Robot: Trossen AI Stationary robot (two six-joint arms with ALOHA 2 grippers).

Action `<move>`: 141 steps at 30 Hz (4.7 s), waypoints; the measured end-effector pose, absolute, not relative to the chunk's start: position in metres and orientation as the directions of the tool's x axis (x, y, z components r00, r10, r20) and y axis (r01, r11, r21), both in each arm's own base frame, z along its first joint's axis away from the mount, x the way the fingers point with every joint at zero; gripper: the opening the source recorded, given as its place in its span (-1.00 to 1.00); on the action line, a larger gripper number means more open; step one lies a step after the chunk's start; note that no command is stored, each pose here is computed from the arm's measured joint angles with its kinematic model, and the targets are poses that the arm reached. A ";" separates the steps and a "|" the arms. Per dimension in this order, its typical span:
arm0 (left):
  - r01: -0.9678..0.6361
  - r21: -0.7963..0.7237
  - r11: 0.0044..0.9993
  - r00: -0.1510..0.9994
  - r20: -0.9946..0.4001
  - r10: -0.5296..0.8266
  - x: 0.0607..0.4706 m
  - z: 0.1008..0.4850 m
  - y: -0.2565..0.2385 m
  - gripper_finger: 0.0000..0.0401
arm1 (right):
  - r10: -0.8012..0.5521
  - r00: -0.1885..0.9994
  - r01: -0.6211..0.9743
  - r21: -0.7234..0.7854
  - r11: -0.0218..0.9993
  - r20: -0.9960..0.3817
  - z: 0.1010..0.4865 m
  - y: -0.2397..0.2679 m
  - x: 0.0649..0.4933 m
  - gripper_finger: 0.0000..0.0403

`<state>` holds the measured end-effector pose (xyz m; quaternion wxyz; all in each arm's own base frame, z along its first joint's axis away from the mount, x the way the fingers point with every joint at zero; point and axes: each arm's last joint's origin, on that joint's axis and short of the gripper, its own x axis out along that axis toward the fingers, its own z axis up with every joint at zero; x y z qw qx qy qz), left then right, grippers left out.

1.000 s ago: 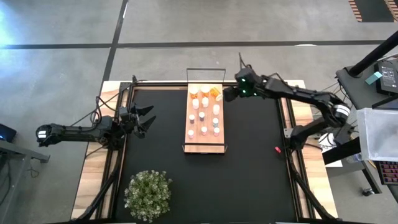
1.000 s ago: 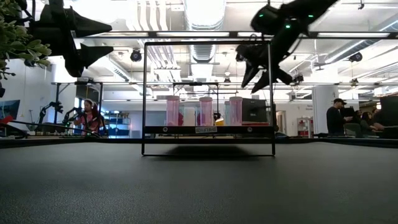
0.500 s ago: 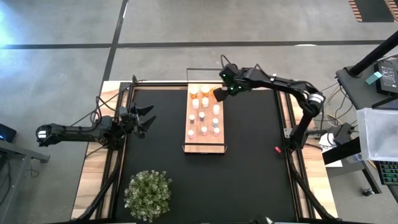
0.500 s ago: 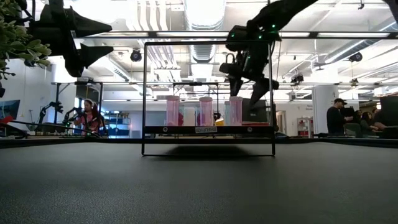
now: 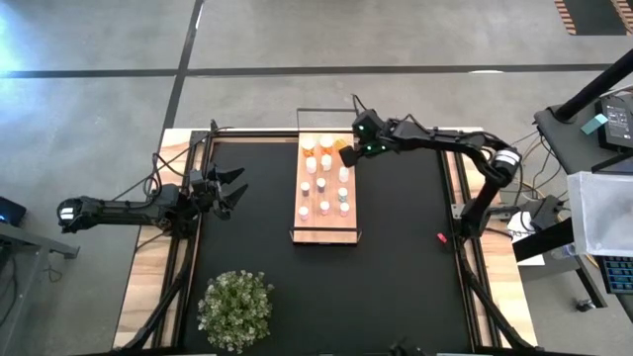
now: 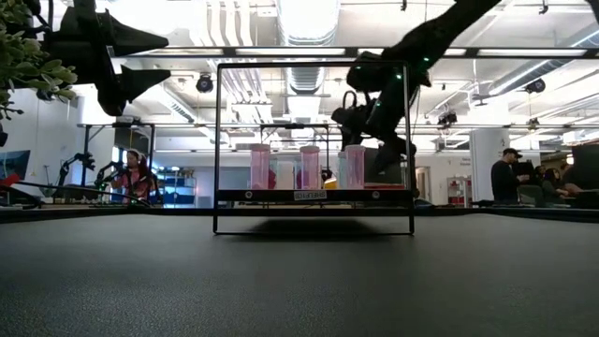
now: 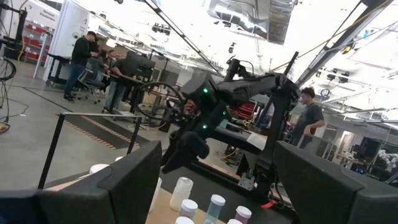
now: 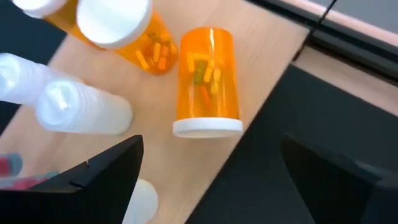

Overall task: Pick and place medicine bottles onto shelf by color
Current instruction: Adjust the orange pill bottle on the shelf

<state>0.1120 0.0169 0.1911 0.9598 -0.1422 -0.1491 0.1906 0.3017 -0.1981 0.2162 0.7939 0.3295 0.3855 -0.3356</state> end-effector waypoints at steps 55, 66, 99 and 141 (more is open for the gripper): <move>-0.323 -0.330 0.887 0.883 0.232 0.408 0.112 0.191 0.017 0.47 | -0.516 0.805 0.581 0.219 0.783 -0.292 0.130 -0.170 0.252 0.84; -0.324 -0.330 0.887 0.883 0.232 0.408 0.112 0.191 0.017 0.47 | -0.517 0.808 0.568 0.138 0.811 -0.283 0.133 -0.173 0.254 0.84; -0.323 -0.329 0.887 0.883 0.232 0.408 0.112 0.191 0.017 0.47 | -0.518 0.793 0.585 0.165 0.794 -0.320 0.105 -0.186 0.264 0.80; -0.324 -0.330 0.887 0.883 0.232 0.408 0.112 0.191 0.017 0.47 | -0.500 0.816 0.559 0.173 0.811 -0.291 0.108 -0.185 0.266 0.01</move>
